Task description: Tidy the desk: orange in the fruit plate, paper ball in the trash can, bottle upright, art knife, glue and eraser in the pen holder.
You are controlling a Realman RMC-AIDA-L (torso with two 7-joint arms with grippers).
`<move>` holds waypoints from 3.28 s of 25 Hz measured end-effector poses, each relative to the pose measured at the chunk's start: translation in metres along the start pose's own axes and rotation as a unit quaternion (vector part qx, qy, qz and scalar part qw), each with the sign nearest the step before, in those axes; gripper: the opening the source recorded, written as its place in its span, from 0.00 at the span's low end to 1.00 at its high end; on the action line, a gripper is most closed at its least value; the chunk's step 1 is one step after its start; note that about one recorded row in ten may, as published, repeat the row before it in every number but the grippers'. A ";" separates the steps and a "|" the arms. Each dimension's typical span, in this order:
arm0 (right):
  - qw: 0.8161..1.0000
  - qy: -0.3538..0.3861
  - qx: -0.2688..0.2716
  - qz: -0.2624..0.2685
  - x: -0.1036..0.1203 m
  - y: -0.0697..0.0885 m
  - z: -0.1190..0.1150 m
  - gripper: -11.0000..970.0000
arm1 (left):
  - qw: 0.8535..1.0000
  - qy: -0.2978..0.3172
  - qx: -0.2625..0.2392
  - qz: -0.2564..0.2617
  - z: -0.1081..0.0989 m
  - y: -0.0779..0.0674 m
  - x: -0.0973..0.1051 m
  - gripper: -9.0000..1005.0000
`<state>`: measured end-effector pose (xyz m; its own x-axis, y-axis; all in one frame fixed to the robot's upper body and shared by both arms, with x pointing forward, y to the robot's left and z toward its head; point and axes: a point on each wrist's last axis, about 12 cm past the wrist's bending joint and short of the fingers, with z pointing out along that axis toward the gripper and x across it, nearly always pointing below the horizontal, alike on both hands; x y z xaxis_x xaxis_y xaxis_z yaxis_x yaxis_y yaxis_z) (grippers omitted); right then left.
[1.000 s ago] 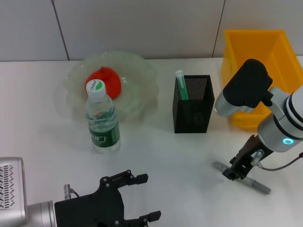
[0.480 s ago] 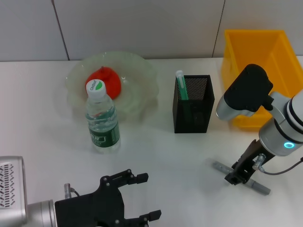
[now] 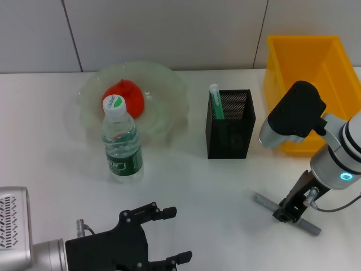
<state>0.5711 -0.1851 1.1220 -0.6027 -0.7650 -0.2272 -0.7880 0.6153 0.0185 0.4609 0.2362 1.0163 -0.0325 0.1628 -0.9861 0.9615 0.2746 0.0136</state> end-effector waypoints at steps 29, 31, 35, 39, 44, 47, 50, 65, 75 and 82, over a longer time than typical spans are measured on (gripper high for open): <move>0.920 -0.388 -0.028 0.039 0.006 -0.027 -0.109 0.15 | 1.000 -0.003 -0.006 0.000 -0.002 0.000 0.000 0.80; 0.895 -0.445 -0.013 0.036 0.014 -0.034 -0.110 0.15 | 1.000 -0.003 -0.007 -0.001 -0.002 0.000 0.000 0.80; 0.849 -0.528 -0.004 0.021 0.025 -0.043 -0.087 0.16 | 1.000 -0.003 -0.007 0.000 -0.002 0.000 0.000 0.80; 0.795 -0.607 0.006 0.001 0.037 -0.048 -0.055 0.16 | 1.000 -0.003 -0.006 0.001 -0.001 0.001 0.000 0.80; 0.755 -0.652 0.060 -0.024 0.049 -0.047 -0.021 0.16 | 1.000 -0.003 -0.006 0.000 0.000 0.001 -0.001 0.80; 0.745 -0.659 0.094 -0.041 0.059 -0.041 -0.002 0.16 | 1.000 -0.003 -0.006 0.001 0.000 0.001 -0.001 0.80; 0.734 -0.670 0.103 -0.041 0.065 -0.032 0.013 0.16 | 1.000 -0.004 -0.007 -0.003 -0.001 0.001 -0.001 0.80; 0.740 -0.658 0.132 -0.045 0.060 -0.019 0.042 0.17 | 1.000 -0.010 -0.003 -0.028 -0.002 -0.003 0.000 0.80; 0.776 -0.620 0.115 -0.022 0.038 -0.025 0.054 0.17 | 0.999 -0.021 0.009 -0.045 -0.003 -0.005 -0.003 0.80; 0.795 -0.600 0.091 -0.006 0.037 -0.022 0.061 0.18 | 0.999 -0.025 0.013 -0.046 -0.004 -0.008 -0.003 0.80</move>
<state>0.5742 -0.2153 1.0539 0.0440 -0.1066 -0.9933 -0.6951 0.7109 -0.1071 0.4520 0.2371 1.0194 -0.1088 0.0904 -0.9899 0.9619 0.2610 -0.0819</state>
